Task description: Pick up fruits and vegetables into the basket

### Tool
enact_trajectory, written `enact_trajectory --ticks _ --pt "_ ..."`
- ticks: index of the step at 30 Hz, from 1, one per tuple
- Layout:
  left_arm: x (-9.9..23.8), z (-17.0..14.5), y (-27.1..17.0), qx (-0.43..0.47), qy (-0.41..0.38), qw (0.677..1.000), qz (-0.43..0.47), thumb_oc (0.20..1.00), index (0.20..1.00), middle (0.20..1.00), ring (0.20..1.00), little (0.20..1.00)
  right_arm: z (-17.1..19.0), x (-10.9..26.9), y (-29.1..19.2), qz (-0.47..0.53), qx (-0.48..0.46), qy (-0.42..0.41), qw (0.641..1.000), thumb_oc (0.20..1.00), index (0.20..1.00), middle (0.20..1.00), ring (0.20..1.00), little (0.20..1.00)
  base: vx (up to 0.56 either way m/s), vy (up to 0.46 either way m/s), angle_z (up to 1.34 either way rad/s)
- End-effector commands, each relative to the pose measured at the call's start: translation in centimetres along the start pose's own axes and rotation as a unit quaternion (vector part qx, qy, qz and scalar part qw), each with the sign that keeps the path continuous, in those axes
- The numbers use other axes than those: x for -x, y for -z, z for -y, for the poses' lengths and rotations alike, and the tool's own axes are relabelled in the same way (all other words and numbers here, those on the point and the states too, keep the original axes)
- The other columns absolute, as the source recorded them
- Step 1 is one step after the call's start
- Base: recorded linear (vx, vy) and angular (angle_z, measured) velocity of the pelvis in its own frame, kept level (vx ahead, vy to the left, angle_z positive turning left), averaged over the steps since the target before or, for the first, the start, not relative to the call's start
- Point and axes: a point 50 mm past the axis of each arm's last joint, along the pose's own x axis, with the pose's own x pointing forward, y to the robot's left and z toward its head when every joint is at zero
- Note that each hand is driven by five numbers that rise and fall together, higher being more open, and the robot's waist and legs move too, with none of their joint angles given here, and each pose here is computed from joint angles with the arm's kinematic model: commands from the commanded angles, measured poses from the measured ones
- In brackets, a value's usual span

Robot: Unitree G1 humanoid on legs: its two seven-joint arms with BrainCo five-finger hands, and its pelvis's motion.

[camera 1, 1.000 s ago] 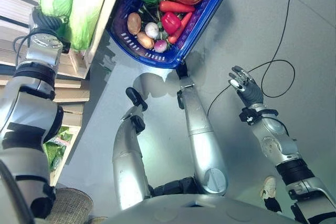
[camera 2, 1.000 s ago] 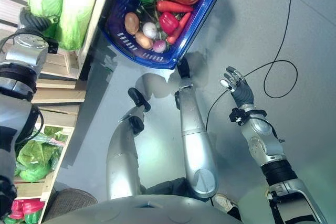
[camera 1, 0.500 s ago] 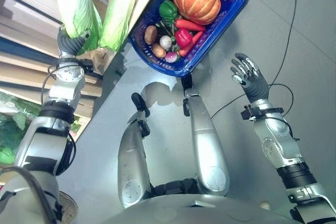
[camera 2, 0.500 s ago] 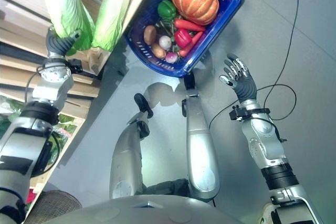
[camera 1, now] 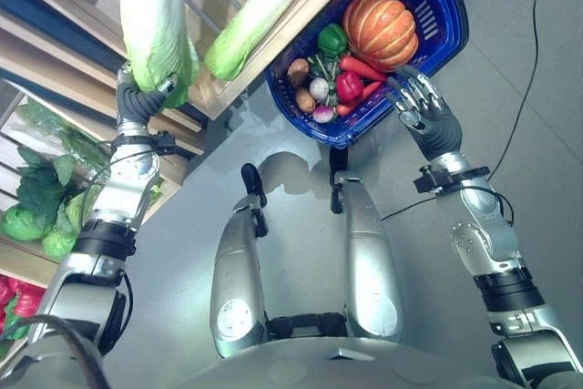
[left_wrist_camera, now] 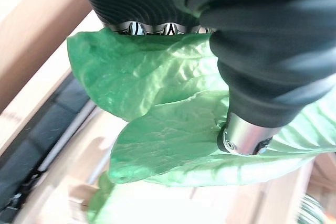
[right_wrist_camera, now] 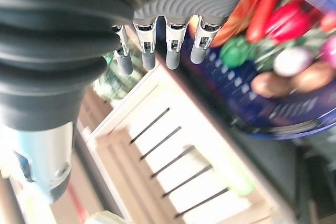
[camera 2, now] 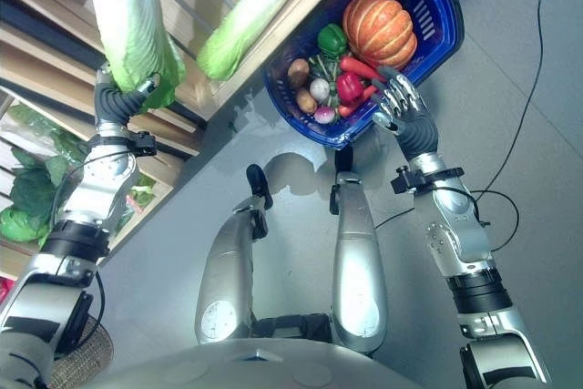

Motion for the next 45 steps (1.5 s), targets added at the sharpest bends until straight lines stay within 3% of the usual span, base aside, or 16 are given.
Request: enact_trajectory --ticks 1,12,18,25,32,40,41,42,43,45 --pt "0.1 -0.1 -3.6 -0.013 0.014 0.992 0.121 0.2 0.2 0.2 0.2 0.2 -1.9 -0.4 -2.5 0.076 -0.036 -0.021 0.996 1.0 1.0 1.0 1.0 1.0 0.0 -0.087 0.09" --pt "1.1 3.9 -7.1 -0.077 0.124 0.963 0.225 0.2 0.2 0.2 0.2 0.2 -6.4 -3.8 -5.0 0.131 -0.034 -0.089 0.987 1.0 1.0 1.0 1.0 1.0 0.0 -0.069 0.05" --pt "1.1 5.8 -8.2 -0.111 0.141 0.951 0.25 0.2 0.2 0.2 0.2 0.2 -7.8 -5.1 -5.3 0.131 -0.046 -0.08 0.987 1.0 1.0 1.0 1.0 1.0 0.02 -0.05 0.05" --pt "1.0 7.4 -9.2 -0.186 0.104 0.929 0.303 0.2 0.2 0.2 0.2 0.2 -7.6 -6.4 -4.5 0.102 -0.073 -0.007 0.992 1.0 1.0 1.0 1.0 1.0 0.01 -0.02 0.03" --pt "1.2 8.7 -9.9 -0.223 0.082 0.912 0.336 0.2 0.2 0.2 0.2 0.2 -8.1 -6.8 -3.1 0.063 -0.156 0.0 0.986 1.0 1.0 1.0 1.0 1.0 0.0 0.0 0.0" --pt "1.4 10.0 -11.1 -0.301 0.058 0.859 0.41 0.2 0.2 0.2 0.2 0.2 -9.2 -7.3 -2.5 0.046 -0.194 -0.032 0.979 1.0 1.0 1.0 1.0 1.0 0.0 -0.001 0.01" --pt "1.4 10.2 -11.2 -0.314 0.062 0.849 0.42 0.2 0.2 0.2 0.2 0.2 -9.6 -7.4 -2.6 0.048 -0.189 -0.05 0.979 0.831 0.831 0.831 0.831 0.831 -0.01 -0.014 0.06" --pt "1.5 10.4 -11.3 -0.325 0.066 0.84 0.429 0.2 0.2 0.2 0.2 0.2 -9.9 -7.4 -2.8 0.053 -0.177 -0.063 0.981 0.238 0.238 0.238 0.238 0.238 -0.01 -0.019 0.06" --pt "1.5 10.5 -11.3 -0.336 0.07 0.833 0.433 0.2 0.2 0.2 0.2 0.2 -10.0 -7.5 -2.9 0.058 -0.168 -0.072 0.981 0.2 0.2 0.2 0.2 0.2 -0.01 -0.018 0.04" --pt "1.4 10.7 -11.0 -0.354 0.081 0.823 0.437 0.2 0.2 0.2 0.2 0.2 -10.2 -7.6 -3.2 0.07 -0.142 -0.075 0.985 0.2 0.2 0.2 0.2 0.2 0.0 0.0 0.0"
